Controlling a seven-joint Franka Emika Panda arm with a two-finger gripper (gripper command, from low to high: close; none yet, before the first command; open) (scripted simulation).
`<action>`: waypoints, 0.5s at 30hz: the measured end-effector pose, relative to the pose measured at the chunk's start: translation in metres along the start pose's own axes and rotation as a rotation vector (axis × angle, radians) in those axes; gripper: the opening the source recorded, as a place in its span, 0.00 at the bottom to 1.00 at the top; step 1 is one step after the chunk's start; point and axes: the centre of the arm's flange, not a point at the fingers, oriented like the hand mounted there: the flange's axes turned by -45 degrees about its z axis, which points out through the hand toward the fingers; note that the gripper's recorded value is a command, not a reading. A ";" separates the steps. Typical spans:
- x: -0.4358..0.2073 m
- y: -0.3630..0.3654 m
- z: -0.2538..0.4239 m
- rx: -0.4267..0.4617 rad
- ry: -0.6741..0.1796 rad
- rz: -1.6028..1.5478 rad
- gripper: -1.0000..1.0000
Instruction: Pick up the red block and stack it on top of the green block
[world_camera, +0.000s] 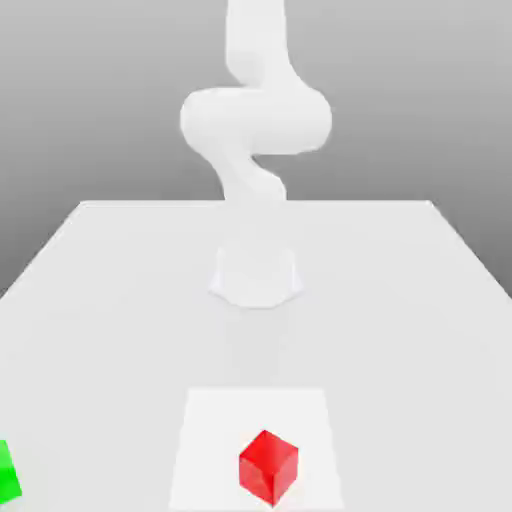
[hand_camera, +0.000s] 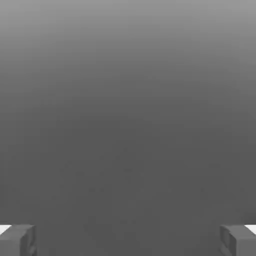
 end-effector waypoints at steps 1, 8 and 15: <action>-0.002 0.001 0.023 0.020 -0.031 -0.033 0.50; -0.036 -0.002 0.166 0.138 -0.229 -0.250 0.50; -0.107 -0.014 0.286 0.230 -0.413 -0.473 0.50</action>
